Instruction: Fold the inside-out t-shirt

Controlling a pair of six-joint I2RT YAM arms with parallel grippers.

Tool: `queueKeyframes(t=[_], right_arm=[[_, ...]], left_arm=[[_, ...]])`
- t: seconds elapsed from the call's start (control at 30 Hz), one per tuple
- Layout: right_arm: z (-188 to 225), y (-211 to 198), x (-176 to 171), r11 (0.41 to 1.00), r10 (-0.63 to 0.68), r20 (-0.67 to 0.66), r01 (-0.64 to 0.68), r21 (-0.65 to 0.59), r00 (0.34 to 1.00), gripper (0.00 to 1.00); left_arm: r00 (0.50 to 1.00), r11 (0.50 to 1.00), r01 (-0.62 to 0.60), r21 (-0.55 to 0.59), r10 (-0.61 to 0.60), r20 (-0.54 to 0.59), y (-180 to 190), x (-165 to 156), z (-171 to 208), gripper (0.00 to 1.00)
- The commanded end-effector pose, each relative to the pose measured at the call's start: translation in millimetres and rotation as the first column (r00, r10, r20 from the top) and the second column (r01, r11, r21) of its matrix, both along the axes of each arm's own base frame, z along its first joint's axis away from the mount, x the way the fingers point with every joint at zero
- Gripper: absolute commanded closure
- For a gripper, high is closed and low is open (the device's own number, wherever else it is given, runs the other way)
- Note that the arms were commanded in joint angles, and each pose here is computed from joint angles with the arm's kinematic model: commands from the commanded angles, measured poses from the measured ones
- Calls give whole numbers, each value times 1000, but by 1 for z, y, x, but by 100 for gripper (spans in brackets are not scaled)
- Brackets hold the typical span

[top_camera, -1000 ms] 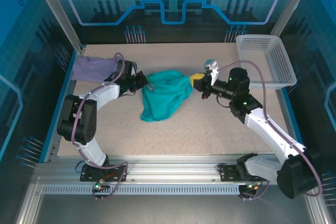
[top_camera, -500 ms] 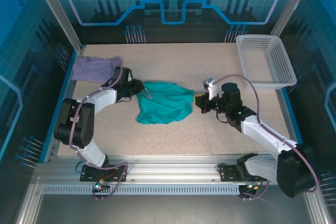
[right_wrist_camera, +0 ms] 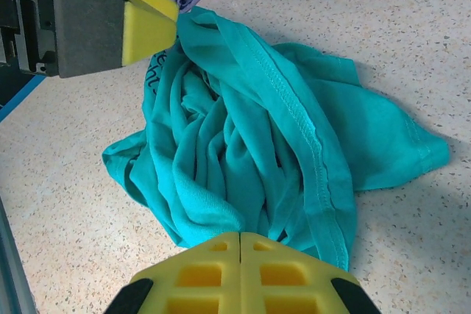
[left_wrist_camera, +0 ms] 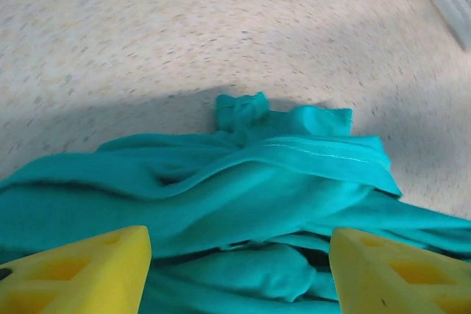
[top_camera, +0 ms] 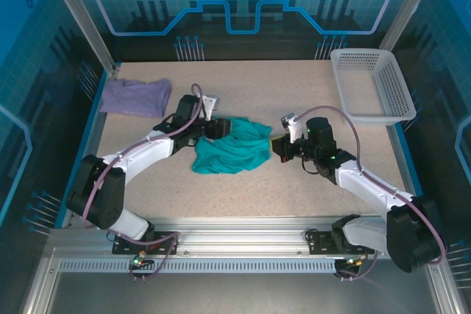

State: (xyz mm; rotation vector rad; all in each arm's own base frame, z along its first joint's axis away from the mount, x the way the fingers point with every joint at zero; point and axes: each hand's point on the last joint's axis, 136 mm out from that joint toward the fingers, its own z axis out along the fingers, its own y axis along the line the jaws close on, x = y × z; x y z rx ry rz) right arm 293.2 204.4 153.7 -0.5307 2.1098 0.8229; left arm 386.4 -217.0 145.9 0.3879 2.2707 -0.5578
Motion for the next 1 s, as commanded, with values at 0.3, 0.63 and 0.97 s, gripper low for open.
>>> queueKeyframes(t=[0.3,0.63,0.97], right_arm=[[19,6,2,1000,30,37,-29,-10,999,100],[86,-10,-21,998,47,207,-37,-48,977,100],[155,-25,-46,999,37,369,-37,-7,929,100]], left_arm=[[974,963,203,174,-181,-135,-45,20,-40,41],[998,990,-3,140,10,-54,-37,83,3,96],[998,993,-15,-117,8,-61,-22,88,57,100]])
